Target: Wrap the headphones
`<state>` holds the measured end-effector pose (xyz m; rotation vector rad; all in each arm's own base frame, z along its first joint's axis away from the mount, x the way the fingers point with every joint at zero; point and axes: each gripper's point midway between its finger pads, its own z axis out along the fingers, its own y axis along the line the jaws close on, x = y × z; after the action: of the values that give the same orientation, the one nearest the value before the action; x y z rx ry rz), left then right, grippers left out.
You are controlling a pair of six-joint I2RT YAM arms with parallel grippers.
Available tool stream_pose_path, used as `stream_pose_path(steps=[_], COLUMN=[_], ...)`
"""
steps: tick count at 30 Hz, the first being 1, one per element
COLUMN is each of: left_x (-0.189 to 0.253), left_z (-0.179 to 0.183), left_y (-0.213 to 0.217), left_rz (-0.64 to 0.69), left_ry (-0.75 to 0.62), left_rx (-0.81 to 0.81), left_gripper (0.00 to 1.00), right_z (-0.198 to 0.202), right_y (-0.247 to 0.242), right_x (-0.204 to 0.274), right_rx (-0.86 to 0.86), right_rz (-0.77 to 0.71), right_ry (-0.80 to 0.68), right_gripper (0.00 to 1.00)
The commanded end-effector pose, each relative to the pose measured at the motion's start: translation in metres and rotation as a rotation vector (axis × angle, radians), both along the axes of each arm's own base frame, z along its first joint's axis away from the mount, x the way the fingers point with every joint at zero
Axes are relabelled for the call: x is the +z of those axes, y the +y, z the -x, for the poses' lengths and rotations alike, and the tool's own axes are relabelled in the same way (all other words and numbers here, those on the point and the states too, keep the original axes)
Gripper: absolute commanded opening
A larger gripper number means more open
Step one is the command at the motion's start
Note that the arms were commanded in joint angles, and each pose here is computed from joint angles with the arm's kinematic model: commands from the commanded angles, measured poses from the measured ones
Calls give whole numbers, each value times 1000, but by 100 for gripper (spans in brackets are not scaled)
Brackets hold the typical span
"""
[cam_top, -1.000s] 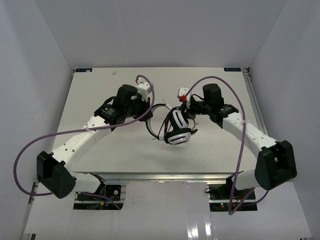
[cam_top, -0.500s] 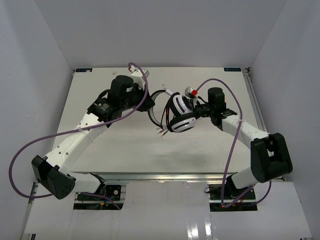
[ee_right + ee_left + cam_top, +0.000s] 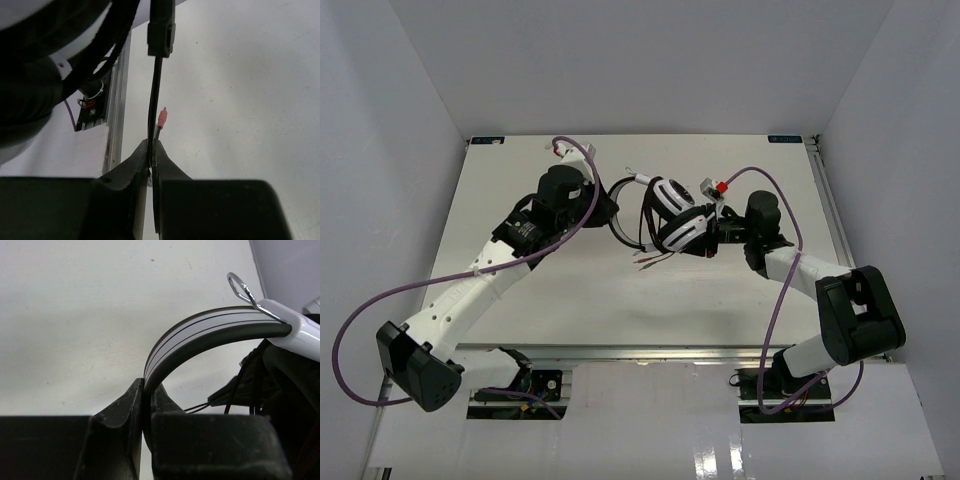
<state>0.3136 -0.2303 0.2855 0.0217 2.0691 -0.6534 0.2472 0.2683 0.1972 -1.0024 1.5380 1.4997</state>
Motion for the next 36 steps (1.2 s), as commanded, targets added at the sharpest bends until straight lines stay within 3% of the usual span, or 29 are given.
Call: stream_pose_path(steps=[1, 6, 15, 21, 26, 29, 32, 36], left_x=[18, -52, -129, -170, -209, -213, -216, -214], left_z=[-34, -52, -83, -109, -121, -128, -130, -125], left_y=[39, 55, 46, 30, 24, 21, 21, 20], left_rz=[201, 250, 307, 264, 201, 185, 157, 134], left_ry=[-69, 125, 364, 481, 563, 560, 559, 549], left_rx=[308, 414, 541, 557, 576, 563, 547, 502], left_gripper=[0, 0, 0, 0, 0, 0, 16, 46], right_z=[4, -14, -54, -65, -77, -80, -77, -76], right_y=[-3, 1, 21, 19, 10, 5, -3, -22], right_x=[-22, -46, -86, -114, -138, -147, -154, -153], right_rx=[-36, -119, -110, -172, -242, -262, -272, -295], right_rz=[14, 25, -22, -7, 57, 91, 137, 221], right_ry=[101, 236, 480, 516, 566, 576, 591, 540], right_gripper=[8, 8, 8, 9, 12, 24, 37, 54])
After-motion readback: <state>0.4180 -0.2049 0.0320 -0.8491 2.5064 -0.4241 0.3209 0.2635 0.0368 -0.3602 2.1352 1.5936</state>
